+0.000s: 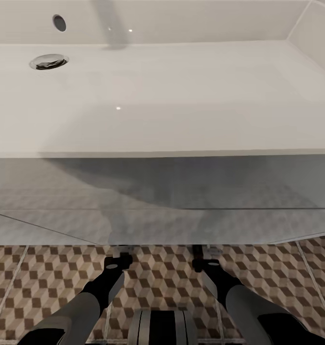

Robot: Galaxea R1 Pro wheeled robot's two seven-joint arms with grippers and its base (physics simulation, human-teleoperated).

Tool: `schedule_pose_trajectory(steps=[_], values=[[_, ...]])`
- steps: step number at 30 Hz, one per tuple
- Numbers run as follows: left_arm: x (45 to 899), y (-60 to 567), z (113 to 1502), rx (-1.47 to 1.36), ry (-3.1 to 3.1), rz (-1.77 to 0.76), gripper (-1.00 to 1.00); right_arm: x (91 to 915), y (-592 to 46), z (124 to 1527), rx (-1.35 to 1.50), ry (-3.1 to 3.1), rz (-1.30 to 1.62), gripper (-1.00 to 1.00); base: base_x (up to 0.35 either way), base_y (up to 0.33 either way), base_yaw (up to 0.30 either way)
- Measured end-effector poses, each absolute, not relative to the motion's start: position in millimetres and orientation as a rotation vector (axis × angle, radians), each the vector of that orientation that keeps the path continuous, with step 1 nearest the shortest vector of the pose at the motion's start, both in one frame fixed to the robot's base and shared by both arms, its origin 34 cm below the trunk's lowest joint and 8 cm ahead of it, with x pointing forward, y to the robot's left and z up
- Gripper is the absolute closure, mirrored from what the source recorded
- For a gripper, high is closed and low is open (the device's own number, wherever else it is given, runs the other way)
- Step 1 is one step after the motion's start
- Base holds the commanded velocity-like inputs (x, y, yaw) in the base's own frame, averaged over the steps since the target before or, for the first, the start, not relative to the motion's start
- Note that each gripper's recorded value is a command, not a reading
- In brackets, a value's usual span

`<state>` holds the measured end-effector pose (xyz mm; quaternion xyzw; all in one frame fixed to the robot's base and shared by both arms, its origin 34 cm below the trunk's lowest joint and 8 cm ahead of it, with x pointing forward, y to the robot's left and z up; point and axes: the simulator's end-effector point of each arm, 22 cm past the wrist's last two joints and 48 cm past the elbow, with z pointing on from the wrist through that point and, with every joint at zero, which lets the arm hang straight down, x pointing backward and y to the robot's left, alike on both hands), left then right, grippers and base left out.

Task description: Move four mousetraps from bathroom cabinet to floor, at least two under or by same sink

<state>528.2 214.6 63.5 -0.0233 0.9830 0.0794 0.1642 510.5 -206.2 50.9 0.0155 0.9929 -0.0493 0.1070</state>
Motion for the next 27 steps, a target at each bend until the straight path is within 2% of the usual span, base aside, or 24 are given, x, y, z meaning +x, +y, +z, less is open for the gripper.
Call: schedule_pose_trajectory(steps=[27], values=[[525.1, 213.7, 62.4, -0.064, 2.809, 0.225, 1.0, 512.4, -206.8, 51.3, 0.039, 2.929, -0.145, 1.0, 0.0, 0.0, 0.0]])
